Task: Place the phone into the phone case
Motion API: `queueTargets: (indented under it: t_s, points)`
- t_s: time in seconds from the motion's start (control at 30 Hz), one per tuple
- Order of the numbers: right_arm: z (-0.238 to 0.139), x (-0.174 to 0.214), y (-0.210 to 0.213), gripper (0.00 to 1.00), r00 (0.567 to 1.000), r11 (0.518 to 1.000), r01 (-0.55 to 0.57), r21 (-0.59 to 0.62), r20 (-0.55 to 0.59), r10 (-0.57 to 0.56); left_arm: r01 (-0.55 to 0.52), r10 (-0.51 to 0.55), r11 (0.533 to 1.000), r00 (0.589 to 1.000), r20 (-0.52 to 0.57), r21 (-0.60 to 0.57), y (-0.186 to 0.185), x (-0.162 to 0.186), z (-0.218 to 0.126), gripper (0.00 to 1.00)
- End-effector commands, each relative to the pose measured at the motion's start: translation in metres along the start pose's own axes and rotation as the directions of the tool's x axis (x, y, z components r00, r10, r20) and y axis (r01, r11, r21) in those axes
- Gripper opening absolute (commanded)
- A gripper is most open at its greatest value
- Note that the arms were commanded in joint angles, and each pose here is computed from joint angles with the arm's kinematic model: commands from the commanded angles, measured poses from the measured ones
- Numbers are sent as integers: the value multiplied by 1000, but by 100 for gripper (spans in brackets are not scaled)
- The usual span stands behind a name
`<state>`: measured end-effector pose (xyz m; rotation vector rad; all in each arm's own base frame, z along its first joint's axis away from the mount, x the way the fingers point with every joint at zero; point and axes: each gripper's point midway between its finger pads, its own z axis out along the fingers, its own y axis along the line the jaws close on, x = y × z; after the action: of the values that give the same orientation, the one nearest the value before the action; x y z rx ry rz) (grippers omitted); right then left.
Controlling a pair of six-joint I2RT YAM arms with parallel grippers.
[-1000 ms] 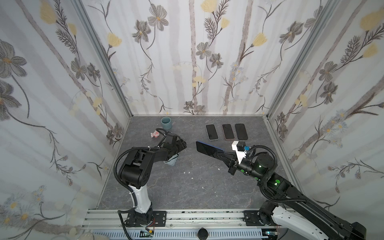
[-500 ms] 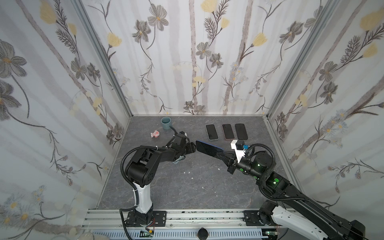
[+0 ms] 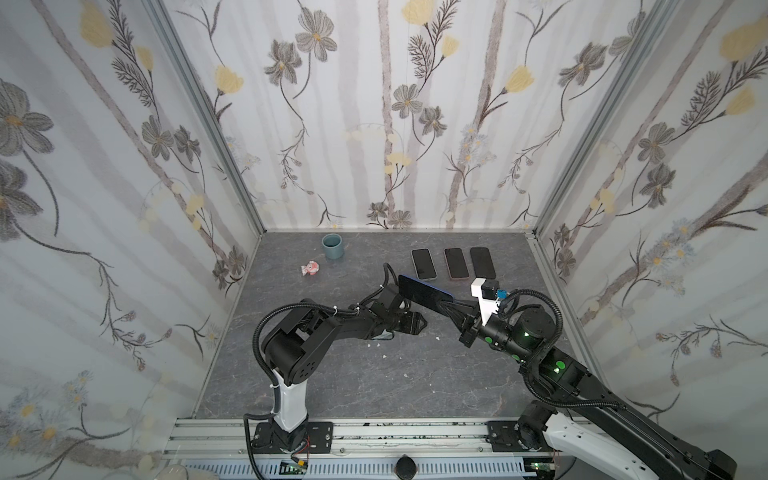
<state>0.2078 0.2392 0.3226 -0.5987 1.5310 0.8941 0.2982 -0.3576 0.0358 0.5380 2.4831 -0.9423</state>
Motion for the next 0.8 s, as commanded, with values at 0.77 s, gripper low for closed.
queueTargets:
  t_s: [0.77]
  points:
    - [-7, -34, -58, 0, 985, 938, -126, 324, 151, 80, 60, -56, 996, 996, 65, -59, -2, 5, -97, 66]
